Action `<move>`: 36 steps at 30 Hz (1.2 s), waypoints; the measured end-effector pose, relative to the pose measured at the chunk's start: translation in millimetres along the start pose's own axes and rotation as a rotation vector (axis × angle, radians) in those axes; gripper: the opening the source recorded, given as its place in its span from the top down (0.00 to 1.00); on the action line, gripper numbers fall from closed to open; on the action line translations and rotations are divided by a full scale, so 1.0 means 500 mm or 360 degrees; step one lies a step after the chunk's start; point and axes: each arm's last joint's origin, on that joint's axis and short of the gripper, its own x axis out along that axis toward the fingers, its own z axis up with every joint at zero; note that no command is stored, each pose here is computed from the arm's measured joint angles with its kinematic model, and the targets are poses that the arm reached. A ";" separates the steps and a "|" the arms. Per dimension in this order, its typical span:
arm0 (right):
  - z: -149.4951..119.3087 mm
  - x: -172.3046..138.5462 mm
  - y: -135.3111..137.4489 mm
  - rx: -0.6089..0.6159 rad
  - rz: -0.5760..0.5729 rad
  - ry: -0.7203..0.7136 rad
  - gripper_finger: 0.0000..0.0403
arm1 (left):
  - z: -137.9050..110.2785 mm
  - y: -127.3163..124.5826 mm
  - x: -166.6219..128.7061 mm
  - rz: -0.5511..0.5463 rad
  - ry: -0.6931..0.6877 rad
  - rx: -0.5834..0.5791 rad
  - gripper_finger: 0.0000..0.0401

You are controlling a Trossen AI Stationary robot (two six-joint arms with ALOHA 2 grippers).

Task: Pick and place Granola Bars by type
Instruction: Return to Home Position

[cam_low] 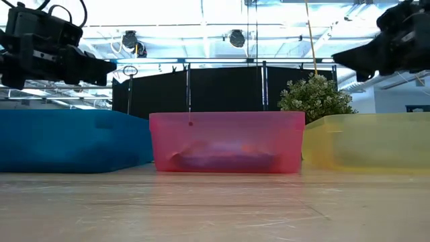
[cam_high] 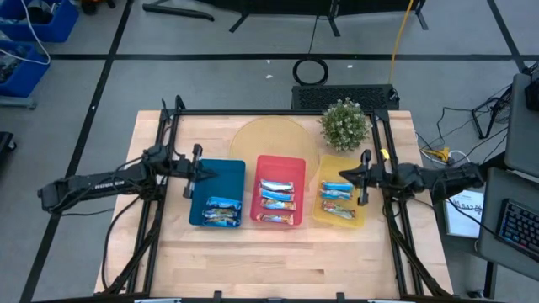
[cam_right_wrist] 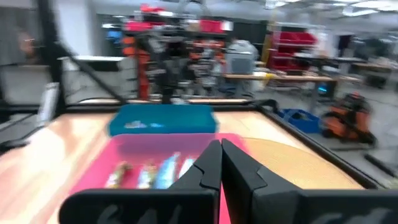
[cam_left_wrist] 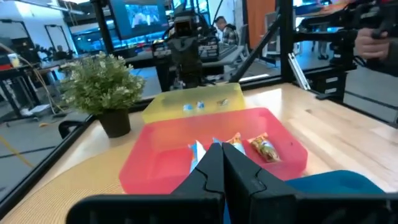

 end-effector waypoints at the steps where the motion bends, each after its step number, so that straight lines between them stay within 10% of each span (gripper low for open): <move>1: -0.001 0.001 -0.006 0.0021 -0.0042 0.0004 1.00 | 0.001 0.002 -0.001 -0.0002 -0.0011 -0.0007 1.00; 36: 0.002 0.003 -0.024 -0.0043 0.0033 -0.0028 1.00 | 0.015 -0.055 -0.005 0.0219 0.0026 0.0087 1.00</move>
